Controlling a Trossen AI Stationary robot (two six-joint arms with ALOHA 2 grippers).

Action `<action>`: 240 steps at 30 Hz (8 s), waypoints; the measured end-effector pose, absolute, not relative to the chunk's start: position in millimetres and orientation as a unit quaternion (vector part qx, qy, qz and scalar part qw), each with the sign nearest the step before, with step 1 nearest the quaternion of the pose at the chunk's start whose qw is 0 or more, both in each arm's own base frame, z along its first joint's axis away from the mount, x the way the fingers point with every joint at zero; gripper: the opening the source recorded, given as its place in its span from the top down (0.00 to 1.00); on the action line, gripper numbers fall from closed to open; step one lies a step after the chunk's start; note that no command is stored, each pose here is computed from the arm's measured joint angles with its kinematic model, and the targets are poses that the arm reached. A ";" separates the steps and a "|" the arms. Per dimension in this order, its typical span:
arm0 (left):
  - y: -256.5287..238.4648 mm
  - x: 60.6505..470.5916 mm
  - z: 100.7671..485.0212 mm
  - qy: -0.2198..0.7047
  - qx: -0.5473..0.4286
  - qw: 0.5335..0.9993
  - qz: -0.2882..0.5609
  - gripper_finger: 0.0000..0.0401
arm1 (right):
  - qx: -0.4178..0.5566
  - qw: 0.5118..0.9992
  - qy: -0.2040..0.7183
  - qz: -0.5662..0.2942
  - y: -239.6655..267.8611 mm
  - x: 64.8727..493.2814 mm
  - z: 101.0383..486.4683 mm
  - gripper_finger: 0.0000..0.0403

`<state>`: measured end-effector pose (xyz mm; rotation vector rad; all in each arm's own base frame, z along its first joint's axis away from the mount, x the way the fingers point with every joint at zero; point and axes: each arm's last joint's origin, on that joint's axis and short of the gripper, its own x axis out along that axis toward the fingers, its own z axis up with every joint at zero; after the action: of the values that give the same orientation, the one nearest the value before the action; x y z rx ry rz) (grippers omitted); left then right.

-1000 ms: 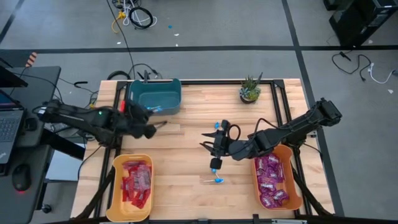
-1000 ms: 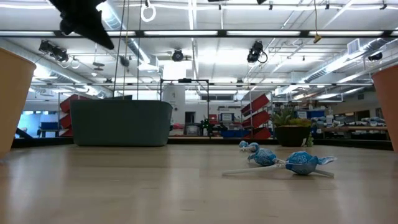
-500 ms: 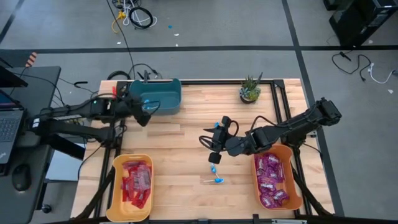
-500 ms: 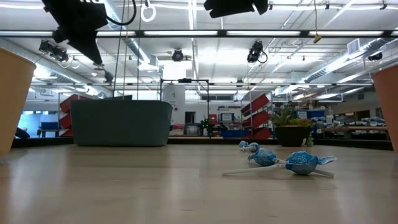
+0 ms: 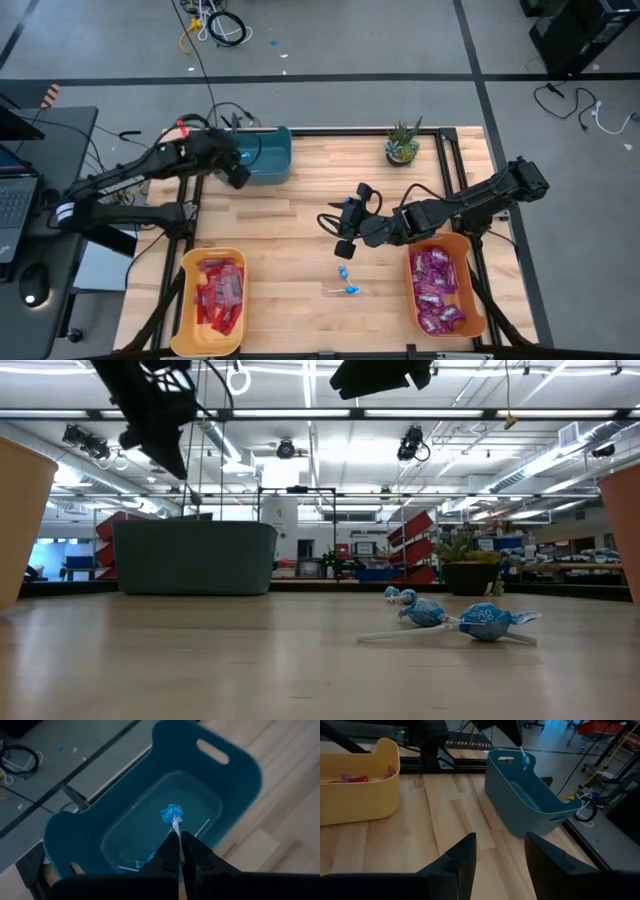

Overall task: Sort candy
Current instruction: Put the blue candy into the blue bin

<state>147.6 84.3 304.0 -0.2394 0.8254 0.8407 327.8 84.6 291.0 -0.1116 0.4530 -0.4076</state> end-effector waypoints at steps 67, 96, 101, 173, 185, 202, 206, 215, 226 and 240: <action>185.5 164.5 244.8 0.469 -0.183 0.782 0.368 0.82 | -0.048 0.945 0.242 -0.215 76.8 327.3 286.8 0.62; 87.8 199.8 344.6 0.256 -0.124 0.944 0.167 0.81 | -0.008 0.931 0.350 -0.106 90.3 313.7 265.9 0.62; 56.8 212.8 347.8 0.246 -0.105 0.959 0.096 0.81 | 0.039 0.919 0.382 -0.093 101.2 302.4 243.4 0.62; -56.5 226.7 317.2 0.224 -0.050 0.972 0.040 0.81 | 0.071 0.923 0.376 -0.040 111.0 293.4 100.6 0.62; -56.7 227.3 316.6 0.226 -0.049 0.972 0.040 0.81 | 0.066 0.918 0.390 -0.040 109.8 286.8 110.7 0.63; -56.1 227.4 316.8 0.223 -0.047 0.972 0.051 0.81 | 0.027 0.896 0.441 -0.038 127.5 298.0 122.7 0.63; -56.2 227.4 316.8 0.223 -0.047 0.972 0.050 0.81 | 0.023 0.894 0.446 -0.047 126.8 297.1 122.2 0.63; -56.5 227.3 316.8 0.223 -0.046 0.972 0.050 0.81 | 0.028 0.896 0.441 -0.045 129.0 297.3 123.1 0.63; -56.5 227.3 316.8 0.223 -0.045 0.972 0.049 0.81 | 0.017 0.894 0.446 -0.041 134.4 297.5 113.6 0.63; -56.6 227.3 316.8 0.223 -0.045 0.972 0.049 0.81 | 0.002 0.891 0.452 -0.046 132.5 299.4 109.3 0.70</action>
<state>227.3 -56.6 316.8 -0.0915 0.4507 0.0991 299.4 132.5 109.3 0.0033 0.9383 -0.0953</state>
